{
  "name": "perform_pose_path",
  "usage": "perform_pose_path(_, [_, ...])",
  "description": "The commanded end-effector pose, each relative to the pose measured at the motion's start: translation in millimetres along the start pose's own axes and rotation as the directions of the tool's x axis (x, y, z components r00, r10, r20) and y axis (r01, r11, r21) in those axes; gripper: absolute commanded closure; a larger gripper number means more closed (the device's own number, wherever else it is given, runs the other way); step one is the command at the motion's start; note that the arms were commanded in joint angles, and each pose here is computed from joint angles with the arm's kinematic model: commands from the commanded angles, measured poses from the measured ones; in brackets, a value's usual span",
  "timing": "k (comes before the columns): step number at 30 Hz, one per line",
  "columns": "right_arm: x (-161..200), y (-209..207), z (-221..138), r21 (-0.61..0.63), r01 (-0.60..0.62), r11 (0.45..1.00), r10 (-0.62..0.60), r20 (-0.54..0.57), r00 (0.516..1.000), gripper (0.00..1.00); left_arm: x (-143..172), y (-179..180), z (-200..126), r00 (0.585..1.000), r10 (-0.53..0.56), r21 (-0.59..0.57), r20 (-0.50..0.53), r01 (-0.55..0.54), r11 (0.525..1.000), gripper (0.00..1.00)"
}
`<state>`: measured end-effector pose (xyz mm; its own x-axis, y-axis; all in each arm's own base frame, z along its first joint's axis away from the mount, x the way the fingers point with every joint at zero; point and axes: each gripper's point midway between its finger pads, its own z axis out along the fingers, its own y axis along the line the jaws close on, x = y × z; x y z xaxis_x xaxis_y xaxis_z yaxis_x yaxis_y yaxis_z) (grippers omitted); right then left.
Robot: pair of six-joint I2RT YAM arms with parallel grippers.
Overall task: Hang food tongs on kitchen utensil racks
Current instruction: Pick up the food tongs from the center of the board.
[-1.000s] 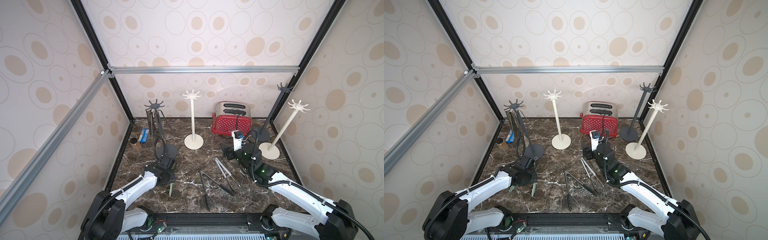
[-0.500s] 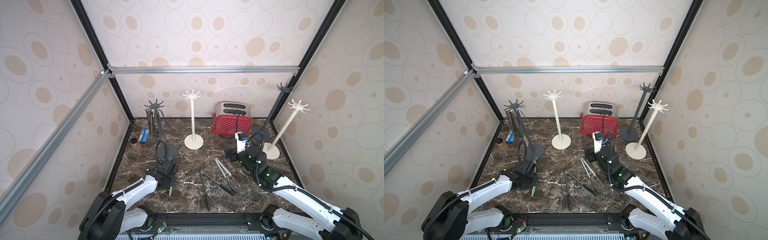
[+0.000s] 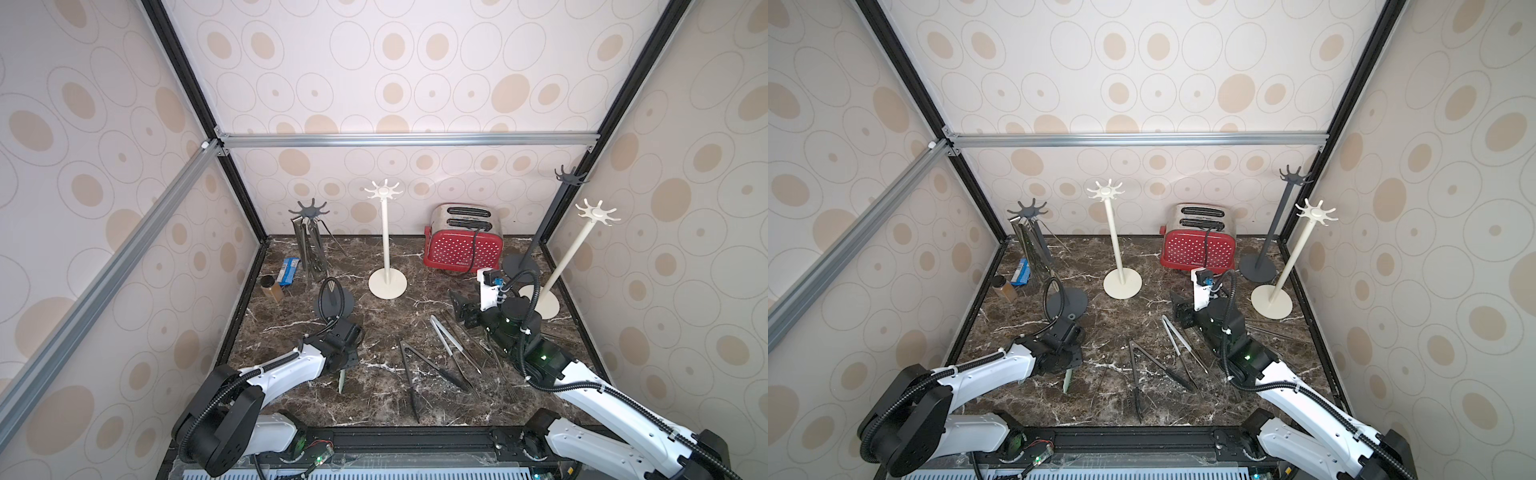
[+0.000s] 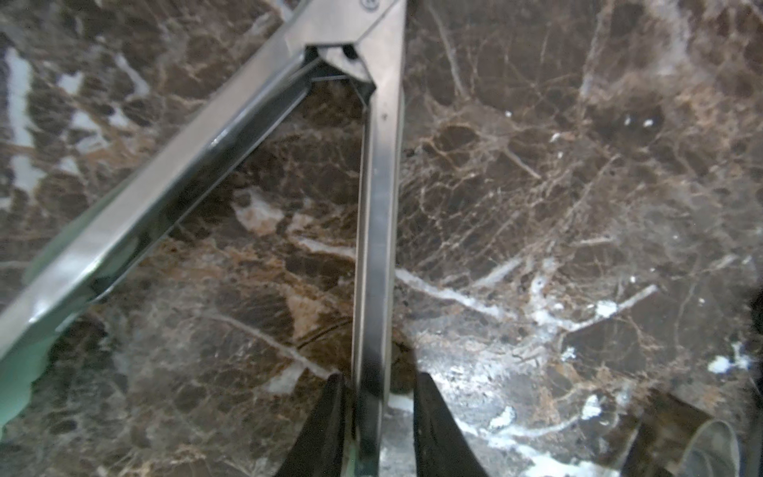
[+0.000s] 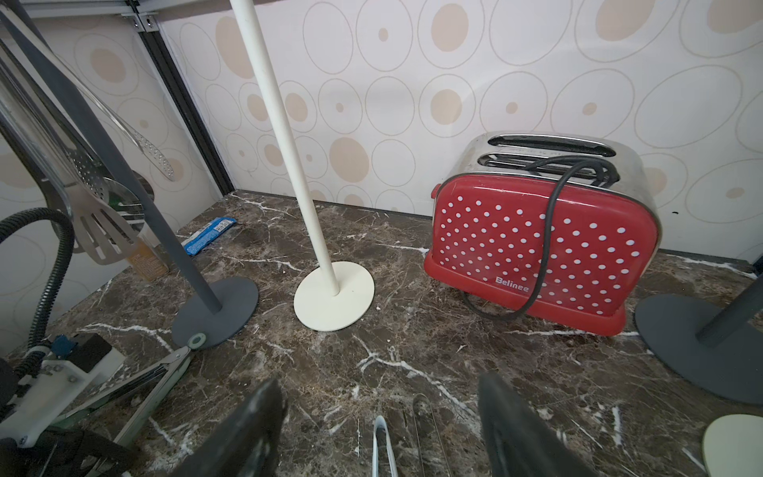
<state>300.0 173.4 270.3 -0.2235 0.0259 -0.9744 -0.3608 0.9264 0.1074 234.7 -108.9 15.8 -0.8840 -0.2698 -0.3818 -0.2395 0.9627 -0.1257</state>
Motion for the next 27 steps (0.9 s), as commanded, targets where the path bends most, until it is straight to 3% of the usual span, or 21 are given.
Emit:
perform_pose_path(1, [2, -4, -4, 0.016, -0.015, 1.0, 0.015, 0.005, 1.0, 0.23, 24, 26, 7, 0.997, -0.001, -0.114, -0.077, -0.007, 0.993, 0.73])
perform_pose_path(15, [-1, -7, -11, 0.02, -0.02, 1.0, 0.02, 0.02, 1.0, 0.23, 36, 42, 15, 0.995, 0.0, -0.177, -0.102, -0.019, 0.984, 0.84])
perform_pose_path(27, [-4, -5, -11, 0.014, -0.019, 1.0, 0.019, 0.026, 0.999, 0.23, 39, 47, 9, 0.994, -0.004, -0.188, -0.107, -0.016, 0.982, 1.0])
